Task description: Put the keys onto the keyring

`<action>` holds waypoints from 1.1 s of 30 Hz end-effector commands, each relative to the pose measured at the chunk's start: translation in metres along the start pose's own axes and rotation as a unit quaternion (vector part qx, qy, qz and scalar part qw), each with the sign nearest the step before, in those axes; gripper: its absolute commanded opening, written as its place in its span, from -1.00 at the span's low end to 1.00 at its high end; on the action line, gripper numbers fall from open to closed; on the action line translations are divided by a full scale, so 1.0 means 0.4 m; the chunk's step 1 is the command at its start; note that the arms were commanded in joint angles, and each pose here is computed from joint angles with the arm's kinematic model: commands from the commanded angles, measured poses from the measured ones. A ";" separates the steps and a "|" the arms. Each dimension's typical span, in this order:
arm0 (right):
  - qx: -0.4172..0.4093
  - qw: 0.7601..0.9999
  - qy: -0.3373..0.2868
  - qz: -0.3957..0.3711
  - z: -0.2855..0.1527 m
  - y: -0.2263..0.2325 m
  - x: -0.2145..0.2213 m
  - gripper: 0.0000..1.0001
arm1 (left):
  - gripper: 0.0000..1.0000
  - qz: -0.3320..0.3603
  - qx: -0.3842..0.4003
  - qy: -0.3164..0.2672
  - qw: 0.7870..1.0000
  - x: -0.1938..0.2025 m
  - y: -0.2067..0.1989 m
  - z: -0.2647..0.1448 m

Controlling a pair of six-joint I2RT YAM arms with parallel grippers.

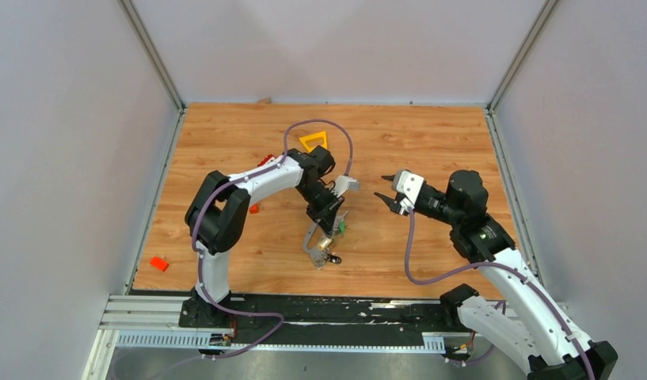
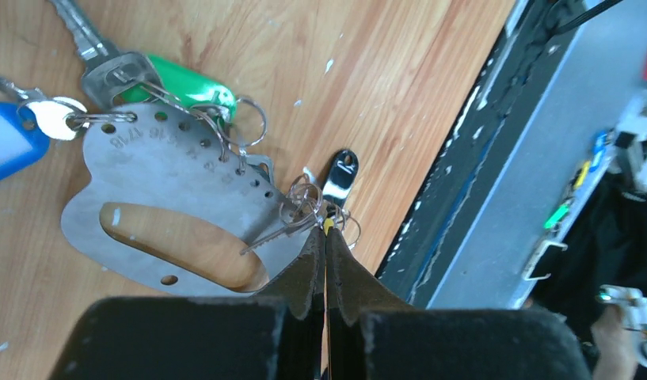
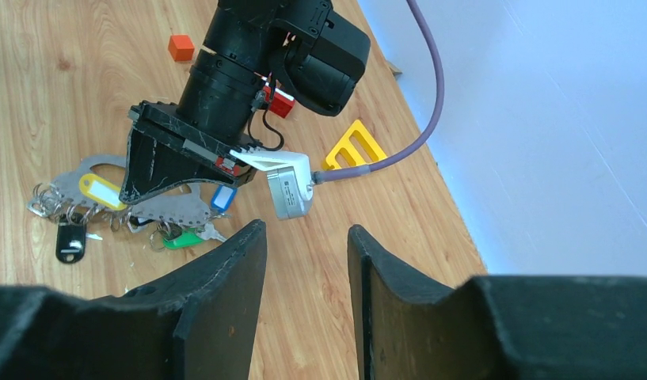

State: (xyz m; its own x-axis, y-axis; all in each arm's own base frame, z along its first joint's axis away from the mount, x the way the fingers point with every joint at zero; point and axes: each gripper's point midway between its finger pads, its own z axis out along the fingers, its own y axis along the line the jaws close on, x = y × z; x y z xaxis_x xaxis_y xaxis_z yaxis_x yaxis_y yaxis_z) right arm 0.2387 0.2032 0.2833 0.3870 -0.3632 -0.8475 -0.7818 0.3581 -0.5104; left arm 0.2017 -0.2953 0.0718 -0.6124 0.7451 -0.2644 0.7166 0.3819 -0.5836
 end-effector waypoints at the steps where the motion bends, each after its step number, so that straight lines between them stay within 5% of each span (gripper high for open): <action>1: 0.012 1.000 -0.001 -0.003 -0.005 -0.020 -0.001 -0.14 | -1.00 -0.057 0.061 -0.021 0.996 -0.040 -0.035 0.028; 12: 0.023 1.000 0.016 0.012 -0.006 -0.044 0.032 -0.14 | -0.90 -0.215 0.105 -0.045 0.970 -0.059 -0.013 0.127; 16: 0.025 0.999 0.018 0.015 -0.009 -0.049 0.039 -0.14 | -0.69 -0.252 0.101 -0.064 0.960 -0.076 -0.003 0.139; 33: 0.030 0.999 0.025 0.014 -0.010 -0.056 0.056 -0.14 | -0.05 -0.219 0.110 -0.087 0.966 -0.129 -0.055 0.132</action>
State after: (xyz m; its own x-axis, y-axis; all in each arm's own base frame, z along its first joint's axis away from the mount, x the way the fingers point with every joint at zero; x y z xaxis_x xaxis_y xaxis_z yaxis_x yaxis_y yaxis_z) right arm 0.2630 0.1824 0.2694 0.3155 -0.4100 -0.8558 -0.7674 0.4203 -0.4843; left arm 0.1940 -0.3579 0.0349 -0.9152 0.4019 0.0298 0.2247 0.5703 -0.7901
